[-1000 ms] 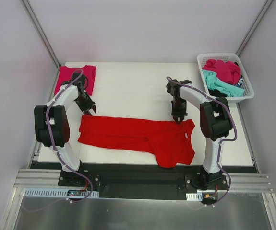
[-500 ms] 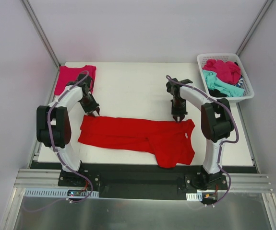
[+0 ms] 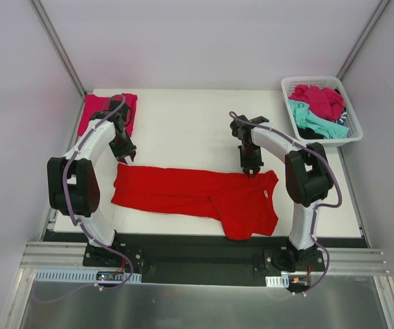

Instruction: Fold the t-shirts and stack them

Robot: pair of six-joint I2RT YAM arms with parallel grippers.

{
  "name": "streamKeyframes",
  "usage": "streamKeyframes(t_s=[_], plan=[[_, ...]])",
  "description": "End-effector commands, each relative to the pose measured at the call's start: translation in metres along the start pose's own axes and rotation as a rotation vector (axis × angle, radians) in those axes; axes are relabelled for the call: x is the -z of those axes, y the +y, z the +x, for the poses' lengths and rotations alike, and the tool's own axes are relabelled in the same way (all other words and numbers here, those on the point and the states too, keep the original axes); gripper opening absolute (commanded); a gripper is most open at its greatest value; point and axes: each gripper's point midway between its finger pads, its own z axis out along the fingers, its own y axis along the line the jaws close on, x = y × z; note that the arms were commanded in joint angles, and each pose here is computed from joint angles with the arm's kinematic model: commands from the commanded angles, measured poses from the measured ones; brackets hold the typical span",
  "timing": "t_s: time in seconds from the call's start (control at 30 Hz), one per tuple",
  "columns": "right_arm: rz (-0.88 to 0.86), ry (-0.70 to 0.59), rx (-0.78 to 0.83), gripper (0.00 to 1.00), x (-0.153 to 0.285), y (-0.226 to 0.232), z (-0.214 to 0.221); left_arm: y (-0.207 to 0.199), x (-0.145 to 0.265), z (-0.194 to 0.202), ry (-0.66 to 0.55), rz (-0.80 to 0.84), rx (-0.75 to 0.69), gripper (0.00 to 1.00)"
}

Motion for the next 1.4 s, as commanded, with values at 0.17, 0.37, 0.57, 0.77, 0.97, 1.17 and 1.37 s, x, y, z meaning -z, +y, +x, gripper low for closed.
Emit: streamKeyframes(t_s=[0.17, 0.37, 0.57, 0.77, 0.97, 1.17, 1.37], plan=[[-0.003, -0.052, 0.008, 0.19, 0.021, -0.006, -0.004, 0.004, -0.04, 0.033, 0.132, -0.089, -0.035, 0.25], [-0.005, -0.054, 0.009, 0.19, 0.022, -0.005, -0.007, 0.021, -0.051, 0.026, 0.075, -0.245, -0.086, 0.25], [-0.01, -0.017, 0.014, 0.2, 0.01, -0.004, -0.001, 0.044, -0.076, 0.009, 0.156, -0.375, -0.034, 0.25], [-0.078, 0.012, -0.015, 0.18, -0.005, 0.002, 0.003, 0.052, -0.086, -0.026, 0.172, -0.306, 0.062, 0.25], [-0.146, -0.01, -0.035, 0.19, -0.003, 0.008, -0.008, 0.045, -0.084, -0.038, 0.171, -0.269, 0.073, 0.25], [-0.122, 0.018, -0.024, 0.18, -0.019, 0.008, -0.009, 0.046, -0.088, -0.032, 0.183, -0.282, 0.067, 0.24], [-0.152, -0.019, -0.022, 0.17, -0.02, 0.005, -0.024, 0.043, -0.086, -0.033, 0.182, -0.266, 0.061, 0.24]])
